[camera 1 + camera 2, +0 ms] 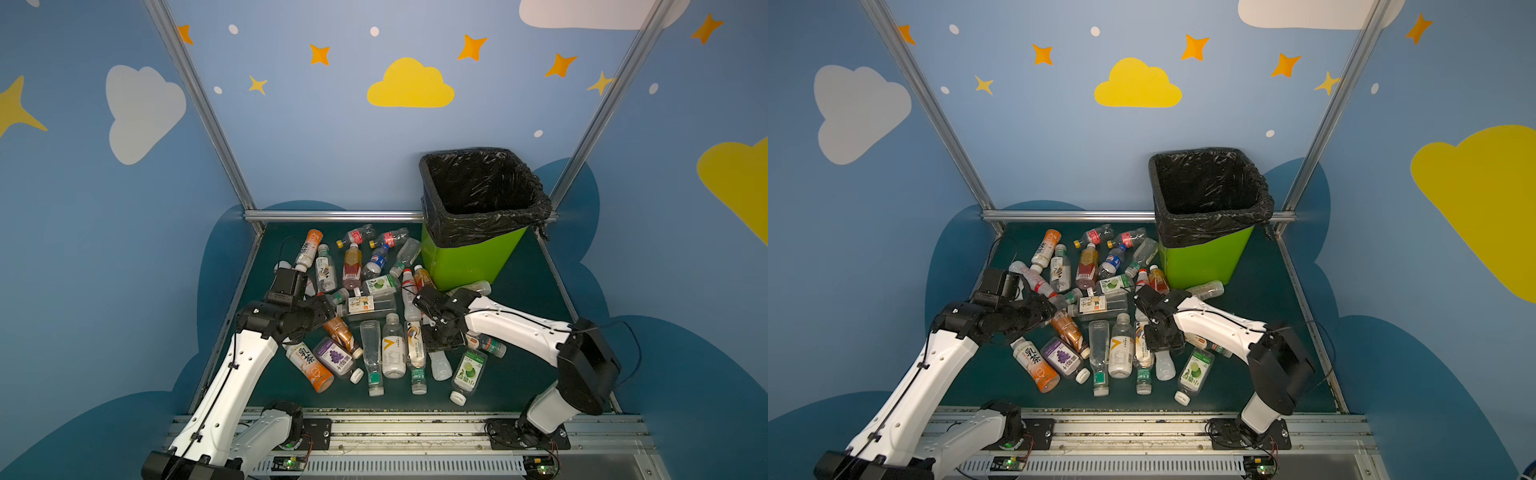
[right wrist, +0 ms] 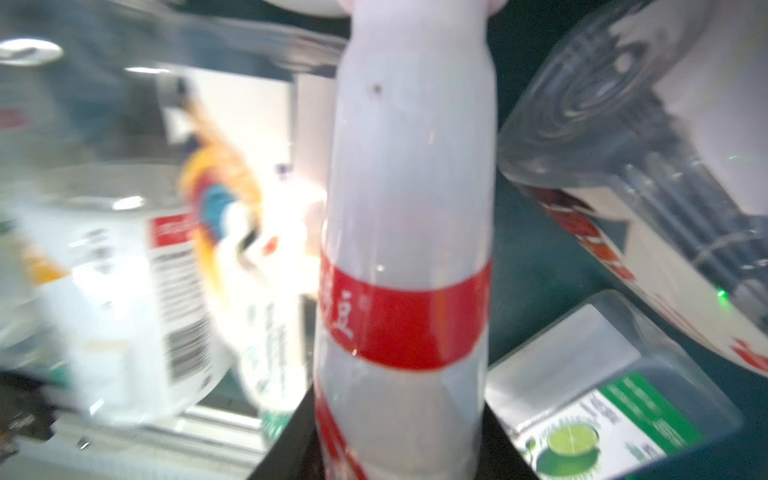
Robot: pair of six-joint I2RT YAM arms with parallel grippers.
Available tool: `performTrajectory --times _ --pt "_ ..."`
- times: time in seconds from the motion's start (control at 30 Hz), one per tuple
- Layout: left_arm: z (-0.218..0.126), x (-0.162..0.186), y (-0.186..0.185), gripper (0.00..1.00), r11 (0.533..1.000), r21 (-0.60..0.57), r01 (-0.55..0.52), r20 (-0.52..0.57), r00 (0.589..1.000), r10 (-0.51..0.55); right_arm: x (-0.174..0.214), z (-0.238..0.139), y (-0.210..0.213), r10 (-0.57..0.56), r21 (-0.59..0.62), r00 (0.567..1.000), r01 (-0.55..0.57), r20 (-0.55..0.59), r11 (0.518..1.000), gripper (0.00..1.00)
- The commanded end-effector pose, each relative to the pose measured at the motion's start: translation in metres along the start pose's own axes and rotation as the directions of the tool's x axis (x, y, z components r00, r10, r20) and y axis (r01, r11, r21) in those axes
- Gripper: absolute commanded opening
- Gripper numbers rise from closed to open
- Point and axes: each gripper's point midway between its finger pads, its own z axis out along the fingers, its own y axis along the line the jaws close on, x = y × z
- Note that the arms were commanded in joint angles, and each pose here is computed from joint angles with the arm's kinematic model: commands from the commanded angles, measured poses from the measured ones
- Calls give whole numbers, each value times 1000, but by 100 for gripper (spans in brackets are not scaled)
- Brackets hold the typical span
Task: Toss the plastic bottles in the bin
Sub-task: 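Lift the white bottle over the bin and open the right gripper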
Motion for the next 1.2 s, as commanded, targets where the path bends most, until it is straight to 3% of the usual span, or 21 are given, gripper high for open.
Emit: performTrajectory --times 0.0,0.07,0.13,0.23,0.33,0.4,0.43,0.47,0.5,0.57,0.67,0.77,0.8,0.83,0.9,1.07,1.17 --pt "-6 -1 -6 82 1000 16 -21 -10 1000 21 -20 -76 19 -62 -76 988 74 144 994 40" --pt "-9 -4 -11 82 999 28 -22 -7 1000 23 -45 -124 36 -98 -125 955 138 279 982 41" --pt "-12 -9 -18 82 999 38 -30 -7 1000 31 -75 -179 51 -124 -163 893 213 433 963 41" --pt "-19 -15 -28 82 997 61 -46 -3 999 46 -127 -260 64 -117 -182 763 295 636 938 43" --pt "-23 -20 -34 82 996 78 -52 10 999 51 -192 -320 53 -54 -156 604 289 796 945 46" --pt "-24 -22 -37 82 995 85 -59 13 998 58 -241 -347 27 28 -164 505 227 862 960 56" --pt "-23 -22 -37 82 995 83 -61 12 998 60 -260 -351 17 56 -175 477 209 877 962 59" --pt "-22 -21 -36 82 995 81 -62 9 998 61 -279 -356 3 83 -174 441 171 894 970 67" --pt "-22 -21 -35 83 995 78 -63 6 998 63 -293 -360 -10 96 -169 414 143 905 975 83" --pt "-23 -15 -38 85 993 97 -70 -16 997 72 -300 -371 -34 109 -146 372 73 922 987 90" --pt "-28 -11 -37 85 991 113 -72 -13 997 74 -275 -407 -60 113 -115 297 -9 948 993 94" --pt "-28 -1 -34 81 990 132 -59 -30 998 64 -234 -442 -80 94 -87 167 -46 981 995 93" --pt "-27 4 -32 79 990 132 -57 -41 997 63 -219 -446 -86 99 -93 147 -49 984 995 94" --pt "-25 9 -28 76 991 128 -51 -54 997 58 -200 -450 -92 105 -99 144 -53 984 994 93" --pt "-18 20 -21 70 992 118 -40 -87 995 51 -167 -443 -102 95 -82 191 -73 977 994 93" --pt "2 47 -9 61 997 77 -27 -171 985 40 -107 -405 -123 72 -32 328 -124 942 992 91" --pt "8 57 -12 59 997 70 -39 -203 978 52 -84 -373 -127 59 -9 436 -118 898 993 91"
